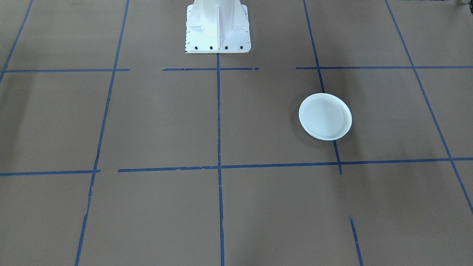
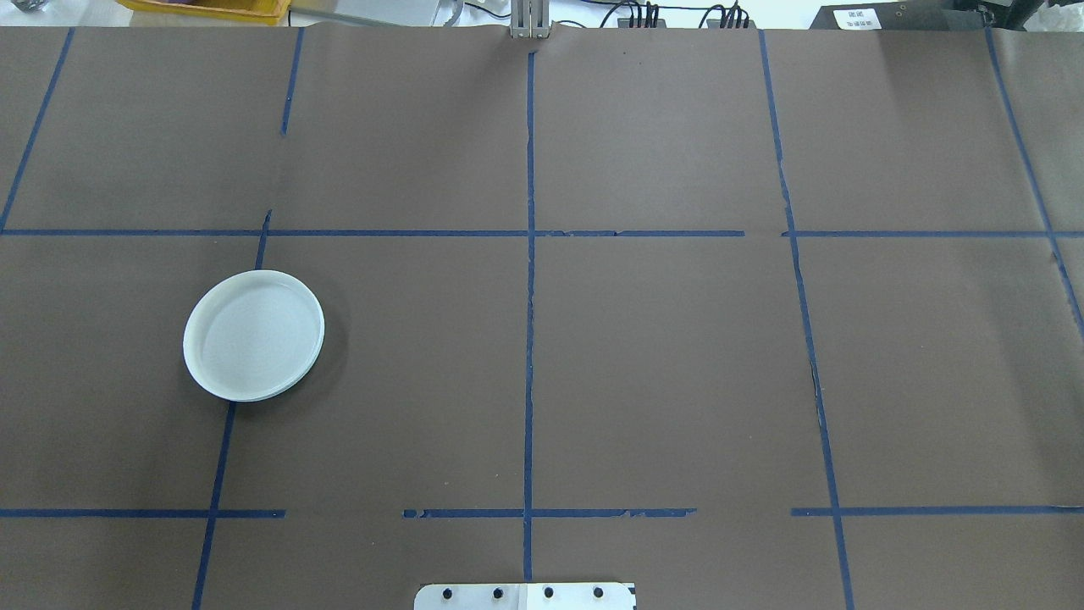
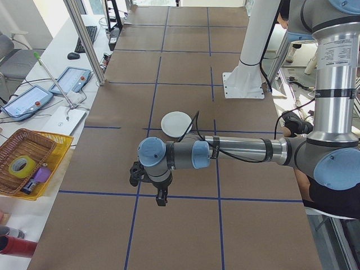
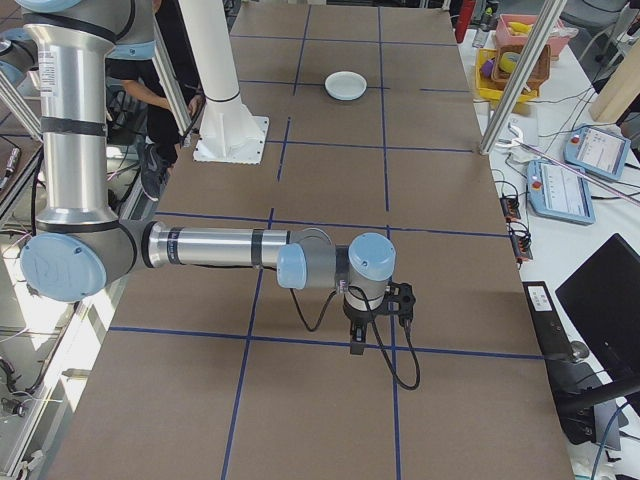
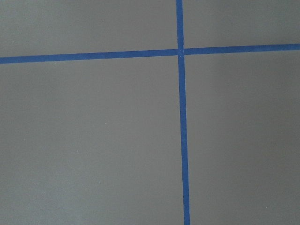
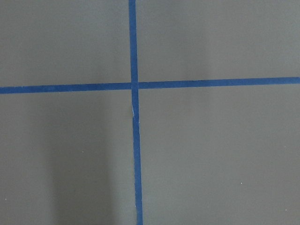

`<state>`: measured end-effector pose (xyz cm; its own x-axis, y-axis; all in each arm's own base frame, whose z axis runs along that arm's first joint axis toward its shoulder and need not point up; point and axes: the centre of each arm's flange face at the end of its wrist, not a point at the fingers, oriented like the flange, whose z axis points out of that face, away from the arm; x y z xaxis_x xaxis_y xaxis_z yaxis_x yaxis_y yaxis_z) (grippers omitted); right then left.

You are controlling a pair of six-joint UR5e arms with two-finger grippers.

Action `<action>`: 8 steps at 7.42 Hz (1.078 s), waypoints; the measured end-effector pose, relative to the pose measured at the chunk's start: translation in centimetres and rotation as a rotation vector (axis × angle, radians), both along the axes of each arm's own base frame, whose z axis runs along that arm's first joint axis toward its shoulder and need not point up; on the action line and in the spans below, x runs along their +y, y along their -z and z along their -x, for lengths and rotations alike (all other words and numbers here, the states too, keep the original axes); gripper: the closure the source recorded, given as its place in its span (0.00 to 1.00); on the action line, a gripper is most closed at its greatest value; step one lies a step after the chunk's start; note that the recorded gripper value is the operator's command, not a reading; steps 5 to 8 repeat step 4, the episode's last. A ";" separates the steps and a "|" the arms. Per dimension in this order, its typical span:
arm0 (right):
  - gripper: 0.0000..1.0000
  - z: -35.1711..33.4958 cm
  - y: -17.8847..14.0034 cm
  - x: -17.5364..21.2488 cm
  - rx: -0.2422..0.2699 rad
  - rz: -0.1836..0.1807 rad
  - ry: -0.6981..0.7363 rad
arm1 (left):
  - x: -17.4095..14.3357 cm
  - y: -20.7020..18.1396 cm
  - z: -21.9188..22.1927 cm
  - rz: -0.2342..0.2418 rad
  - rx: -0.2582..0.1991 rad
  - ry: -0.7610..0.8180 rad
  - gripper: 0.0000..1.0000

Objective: Stack plate in center

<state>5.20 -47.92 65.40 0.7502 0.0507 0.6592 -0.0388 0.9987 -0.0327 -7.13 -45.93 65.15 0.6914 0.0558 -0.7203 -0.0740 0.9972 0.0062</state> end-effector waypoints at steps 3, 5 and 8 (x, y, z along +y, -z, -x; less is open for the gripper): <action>0.00 0.0 0.0 0.0 0.000 0.000 0.000 | -0.1 0.1 0.0 -0.001 0.000 0.000 0.00; 0.00 0.0 0.0 0.0 0.000 0.000 0.000 | -0.2 0.2 0.0 -0.003 0.000 0.001 0.00; 0.00 0.0 0.0 0.0 0.000 0.000 0.000 | -0.2 0.2 0.0 -0.003 0.000 0.001 0.00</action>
